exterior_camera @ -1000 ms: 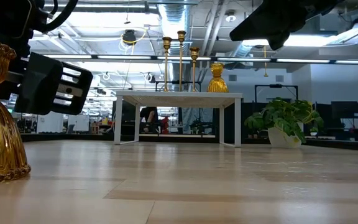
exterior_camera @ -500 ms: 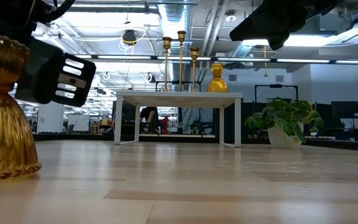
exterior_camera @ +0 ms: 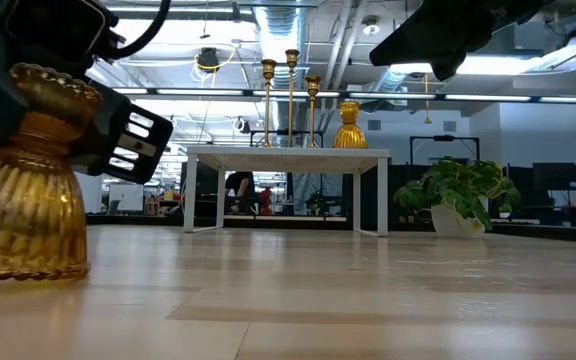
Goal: Pick & Place candle stick holders
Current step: Put the yellow candle holder on the shelf
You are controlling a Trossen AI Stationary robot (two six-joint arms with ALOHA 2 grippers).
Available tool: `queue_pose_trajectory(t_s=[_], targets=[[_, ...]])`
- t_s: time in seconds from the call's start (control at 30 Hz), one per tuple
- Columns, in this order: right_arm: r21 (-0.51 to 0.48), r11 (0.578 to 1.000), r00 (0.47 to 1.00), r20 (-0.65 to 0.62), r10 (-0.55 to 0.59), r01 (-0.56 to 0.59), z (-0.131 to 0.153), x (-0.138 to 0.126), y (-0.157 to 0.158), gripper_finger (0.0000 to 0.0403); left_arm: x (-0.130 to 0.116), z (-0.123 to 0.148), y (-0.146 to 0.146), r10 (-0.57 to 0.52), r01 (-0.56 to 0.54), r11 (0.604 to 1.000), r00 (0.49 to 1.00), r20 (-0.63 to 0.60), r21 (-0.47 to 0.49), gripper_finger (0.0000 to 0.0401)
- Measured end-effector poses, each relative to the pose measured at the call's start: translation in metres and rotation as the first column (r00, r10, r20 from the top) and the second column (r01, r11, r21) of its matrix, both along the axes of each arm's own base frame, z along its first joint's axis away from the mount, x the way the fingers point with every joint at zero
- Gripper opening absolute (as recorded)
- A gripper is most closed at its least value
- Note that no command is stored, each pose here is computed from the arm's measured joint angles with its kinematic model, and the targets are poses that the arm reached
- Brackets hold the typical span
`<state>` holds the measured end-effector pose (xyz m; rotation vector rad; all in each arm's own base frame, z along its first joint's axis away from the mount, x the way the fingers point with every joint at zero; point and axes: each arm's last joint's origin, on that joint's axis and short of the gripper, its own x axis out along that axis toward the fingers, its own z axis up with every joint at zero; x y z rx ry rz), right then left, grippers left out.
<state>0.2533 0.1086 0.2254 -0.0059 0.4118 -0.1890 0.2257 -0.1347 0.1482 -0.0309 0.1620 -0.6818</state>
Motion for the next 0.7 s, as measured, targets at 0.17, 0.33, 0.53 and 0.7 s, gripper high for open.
queue_pose_trajectory(t_s=[0.17, 0.33, 0.53, 0.7], targets=[[0.000, 1.000, 1.000, 0.000, 0.000, 0.000, 0.000, 0.000, 0.000, 0.0001, 0.002, 0.000, 0.004, 0.019, -0.019, 1.000, 1.000, -0.007, -0.007, 0.0141], [0.000, 1.000, 1.000, 0.000, 0.000, 0.000, 0.000, 0.000, 0.000, 0.0001, 0.003, 0.002, 0.009, 0.039, -0.039, 0.999, 0.999, -0.009, -0.007, 0.0141], [-0.005, 1.000, 1.000, -0.009, 0.000, 0.000, -0.001, 0.000, 0.000, 0.0001, -0.001, 0.023, 0.021, 0.076, -0.076, 0.997, 0.997, 0.003, -0.013, 0.0141], [-0.011, 1.000, 1.000, -0.022, 0.000, 0.000, -0.002, -0.001, 0.000, 0.0000, -0.011, 0.048, 0.040, 0.188, -0.188, 0.982, 0.982, 0.024, -0.006, 0.0141]])
